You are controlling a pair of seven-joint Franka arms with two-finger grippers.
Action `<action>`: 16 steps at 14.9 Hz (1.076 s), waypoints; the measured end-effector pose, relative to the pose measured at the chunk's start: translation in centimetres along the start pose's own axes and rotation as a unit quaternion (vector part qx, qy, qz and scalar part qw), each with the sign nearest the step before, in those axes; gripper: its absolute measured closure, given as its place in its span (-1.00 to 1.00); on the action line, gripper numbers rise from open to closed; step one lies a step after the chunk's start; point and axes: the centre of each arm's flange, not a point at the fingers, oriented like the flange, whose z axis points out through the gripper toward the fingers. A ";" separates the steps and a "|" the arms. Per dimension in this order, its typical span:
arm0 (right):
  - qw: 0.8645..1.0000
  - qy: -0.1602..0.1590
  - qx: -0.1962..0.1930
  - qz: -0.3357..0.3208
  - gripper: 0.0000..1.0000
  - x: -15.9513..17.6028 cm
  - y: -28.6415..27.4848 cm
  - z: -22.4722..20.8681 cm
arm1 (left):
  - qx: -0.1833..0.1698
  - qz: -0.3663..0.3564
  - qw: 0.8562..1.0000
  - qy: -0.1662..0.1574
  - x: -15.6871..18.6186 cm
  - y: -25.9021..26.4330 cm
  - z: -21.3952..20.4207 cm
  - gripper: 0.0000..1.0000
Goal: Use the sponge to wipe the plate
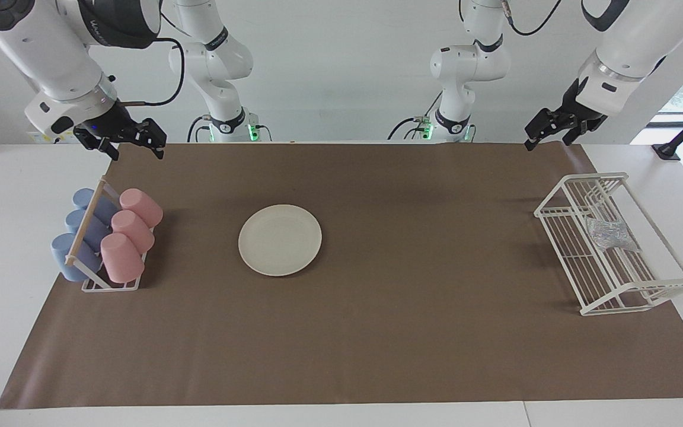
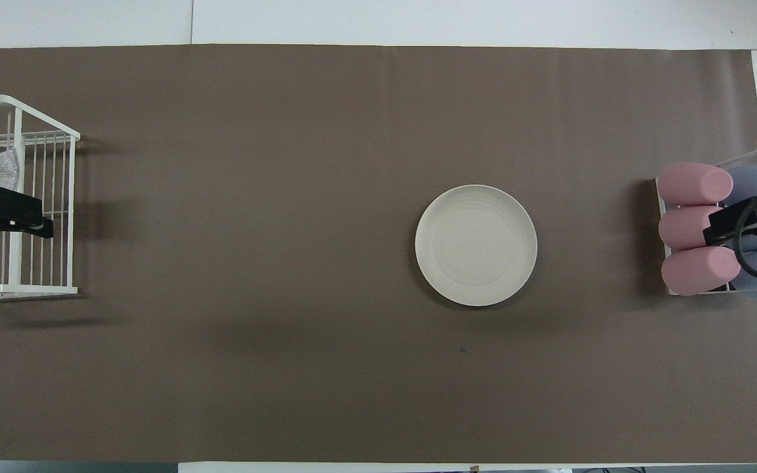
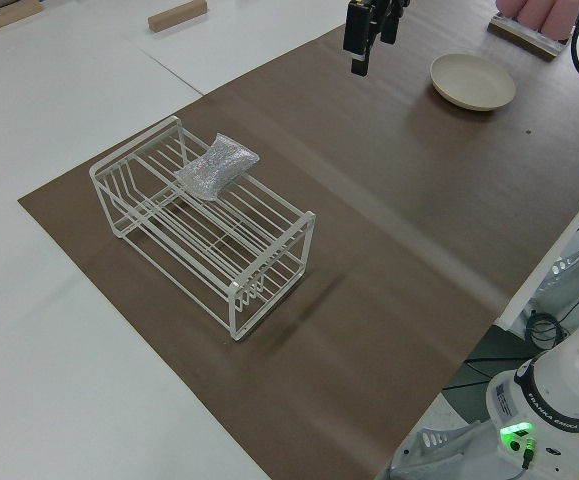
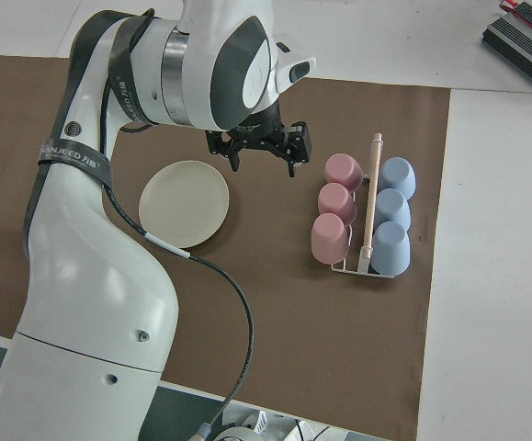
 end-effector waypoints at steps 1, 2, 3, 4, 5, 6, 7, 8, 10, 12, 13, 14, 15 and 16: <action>1.000 0.000 0.000 0.000 -1.00 0.0 0.0 0.0 | 0.002 0.000 1.000 -0.002 0.3 0.1 0.4 -1.00; 1.000 0.000 0.000 0.000 -1.00 0.0 0.0 0.0 | 0.004 0.001 1.000 -0.004 0.6 0.1 0.7 -1.00; 1.000 0.000 0.000 0.000 -1.00 0.0 0.0 0.0 | 0.005 0.000 1.000 -0.004 0.7 0.0 0.8 -1.00; 1.000 0.000 0.000 0.000 -1.00 0.0 0.0 0.0 | 0.005 0.001 1.000 -0.004 0.7 0.0 0.8 -1.00; 1.000 0.000 0.000 0.000 -1.00 0.0 0.0 0.0 | 0.005 0.001 1.000 -0.003 0.7 0.0 0.7 -1.00; 1.000 0.000 0.000 0.000 -1.00 0.0 0.0 0.0 | 0.005 0.001 1.000 -0.002 0.6 0.0 0.6 -1.00; 1.000 0.000 0.000 0.000 -1.00 0.0 0.0 0.0 | 0.006 0.001 1.000 -0.001 0.6 0.0 0.5 -1.00; 1.000 0.000 0.000 0.000 -1.00 0.0 0.0 0.0 | 0.006 0.001 1.000 0.000 0.5 0.0 0.4 -1.00; 1.000 0.000 0.000 0.000 -1.00 0.0 0.0 0.0 | 0.006 0.001 1.000 0.000 0.5 0.0 0.4 -1.00; 1.000 0.000 0.000 0.000 -1.00 0.0 0.0 0.0 | 0.006 0.001 1.000 0.001 0.4 0.0 0.3 -1.00; 1.000 0.000 0.000 0.000 -1.00 0.0 0.0 0.0 | 0.006 0.000 1.000 0.002 0.4 -0.1 0.2 -1.00; 1.000 0.000 0.000 0.000 -1.00 0.0 0.0 0.0 | 0.005 0.000 1.000 0.003 0.3 -0.1 0.1 -1.00; 1.000 0.000 0.000 0.000 -1.00 0.0 0.0 0.0 | 0.005 0.000 1.000 0.003 0.3 -0.1 0.1 -1.00; 1.000 0.000 0.000 0.000 -1.00 0.0 0.0 0.0 | 0.005 0.000 1.000 0.003 0.3 -0.1 0.0 -1.00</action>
